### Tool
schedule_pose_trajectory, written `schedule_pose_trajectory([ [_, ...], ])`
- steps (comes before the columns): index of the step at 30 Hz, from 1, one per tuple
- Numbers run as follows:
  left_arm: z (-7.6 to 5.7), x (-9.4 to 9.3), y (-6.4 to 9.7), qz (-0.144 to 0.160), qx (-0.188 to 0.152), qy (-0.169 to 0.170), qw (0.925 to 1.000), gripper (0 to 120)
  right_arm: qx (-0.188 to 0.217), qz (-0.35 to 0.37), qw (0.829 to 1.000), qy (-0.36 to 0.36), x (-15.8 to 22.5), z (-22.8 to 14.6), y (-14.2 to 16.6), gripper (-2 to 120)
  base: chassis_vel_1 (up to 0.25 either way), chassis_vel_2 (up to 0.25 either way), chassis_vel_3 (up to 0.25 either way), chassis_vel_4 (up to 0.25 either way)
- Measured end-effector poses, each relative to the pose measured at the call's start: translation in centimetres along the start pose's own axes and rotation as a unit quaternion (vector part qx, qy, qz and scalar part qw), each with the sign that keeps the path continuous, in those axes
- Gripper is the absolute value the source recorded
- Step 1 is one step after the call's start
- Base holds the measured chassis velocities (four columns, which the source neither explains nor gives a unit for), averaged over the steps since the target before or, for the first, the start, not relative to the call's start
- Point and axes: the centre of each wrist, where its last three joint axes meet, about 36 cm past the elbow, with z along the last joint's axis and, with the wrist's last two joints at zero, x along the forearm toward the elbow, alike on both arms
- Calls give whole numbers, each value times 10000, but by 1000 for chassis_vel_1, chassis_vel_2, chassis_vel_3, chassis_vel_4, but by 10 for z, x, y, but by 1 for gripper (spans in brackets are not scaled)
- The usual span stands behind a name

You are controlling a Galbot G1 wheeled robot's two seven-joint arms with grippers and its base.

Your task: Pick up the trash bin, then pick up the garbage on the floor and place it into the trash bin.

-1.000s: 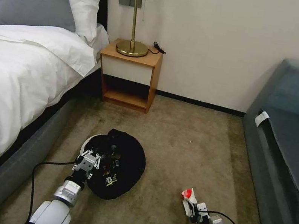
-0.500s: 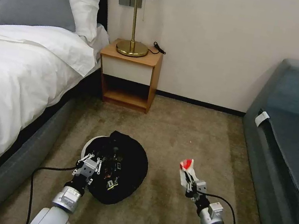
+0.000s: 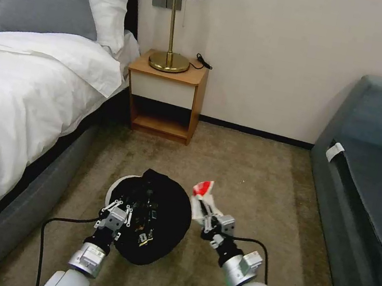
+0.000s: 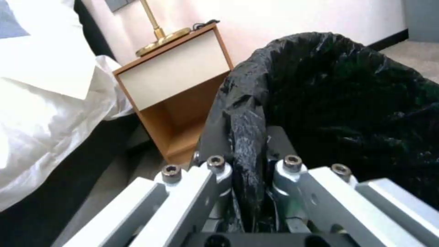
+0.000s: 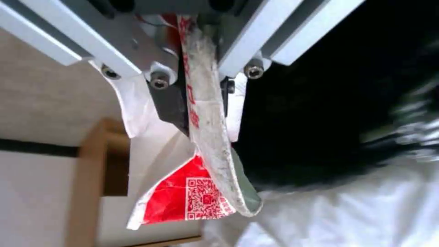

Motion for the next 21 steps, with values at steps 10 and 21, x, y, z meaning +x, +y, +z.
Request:
schedule_pose_trajectory([
  [10,-12,-6,-18,54,155,-36,9999,6,-145,-444,9987,190,-16,29,21,0,0,0,0,0],
  [21,-15,-14,-25,60,223,-40,9997,6,38,-167,9979,619,-50,64,-6,10,0,0,0,0],
])
